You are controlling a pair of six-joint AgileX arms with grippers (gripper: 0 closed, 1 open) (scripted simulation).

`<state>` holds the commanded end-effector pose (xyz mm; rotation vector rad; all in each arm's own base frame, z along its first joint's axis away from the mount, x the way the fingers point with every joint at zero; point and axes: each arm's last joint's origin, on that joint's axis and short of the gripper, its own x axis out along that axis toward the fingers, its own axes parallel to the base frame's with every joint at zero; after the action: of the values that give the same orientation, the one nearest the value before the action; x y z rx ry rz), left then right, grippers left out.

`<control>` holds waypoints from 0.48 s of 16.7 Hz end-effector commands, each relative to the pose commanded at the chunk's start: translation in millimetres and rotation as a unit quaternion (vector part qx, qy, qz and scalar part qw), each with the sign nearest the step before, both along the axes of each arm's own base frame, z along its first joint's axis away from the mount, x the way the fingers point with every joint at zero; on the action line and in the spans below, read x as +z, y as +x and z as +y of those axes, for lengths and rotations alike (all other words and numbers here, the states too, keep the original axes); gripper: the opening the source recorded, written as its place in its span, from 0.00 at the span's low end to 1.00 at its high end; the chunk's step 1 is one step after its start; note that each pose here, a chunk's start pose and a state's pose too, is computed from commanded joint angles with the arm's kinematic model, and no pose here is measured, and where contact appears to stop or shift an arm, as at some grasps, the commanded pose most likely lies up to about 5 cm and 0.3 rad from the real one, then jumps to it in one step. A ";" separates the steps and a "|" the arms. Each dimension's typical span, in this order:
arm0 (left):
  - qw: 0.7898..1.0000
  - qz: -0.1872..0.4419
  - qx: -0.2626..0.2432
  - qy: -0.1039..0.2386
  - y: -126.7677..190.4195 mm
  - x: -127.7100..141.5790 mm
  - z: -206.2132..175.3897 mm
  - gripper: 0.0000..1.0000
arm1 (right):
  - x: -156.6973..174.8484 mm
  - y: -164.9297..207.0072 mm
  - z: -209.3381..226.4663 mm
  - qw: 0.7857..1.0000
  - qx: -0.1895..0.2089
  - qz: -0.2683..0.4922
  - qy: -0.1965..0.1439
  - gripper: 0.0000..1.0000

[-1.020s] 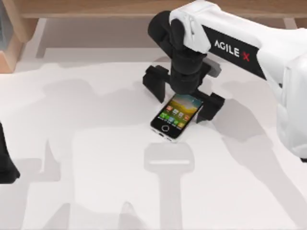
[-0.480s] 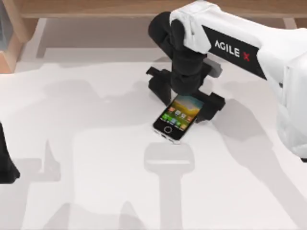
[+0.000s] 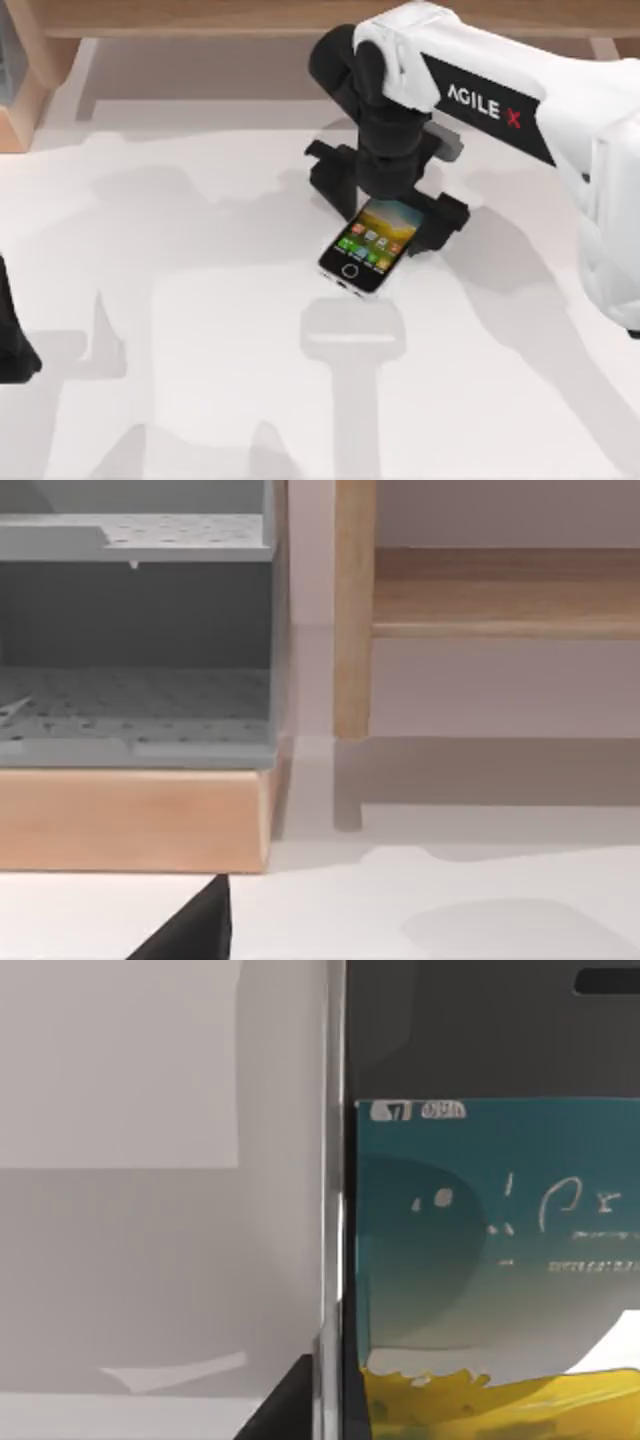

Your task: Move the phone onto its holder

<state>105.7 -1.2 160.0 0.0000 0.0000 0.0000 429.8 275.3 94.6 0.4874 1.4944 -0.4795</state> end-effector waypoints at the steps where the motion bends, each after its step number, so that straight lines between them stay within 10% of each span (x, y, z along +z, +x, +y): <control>1: 1.000 0.000 0.000 0.000 0.0 0.0 0.0 1.00 | 0.0 0.0 0.0 1.000 0.000 0.000 0.000 0.00; 8: 1.000 0.000 0.000 0.000 0.0 0.0 0.0 1.00 | 21.7 -2.3 -3.2 1.000 0.002 -0.008 -0.001 0.00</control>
<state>105.7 -1.2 160.0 0.0000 0.0000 0.0000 427.5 272.1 116.3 0.4859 1.4795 -0.4721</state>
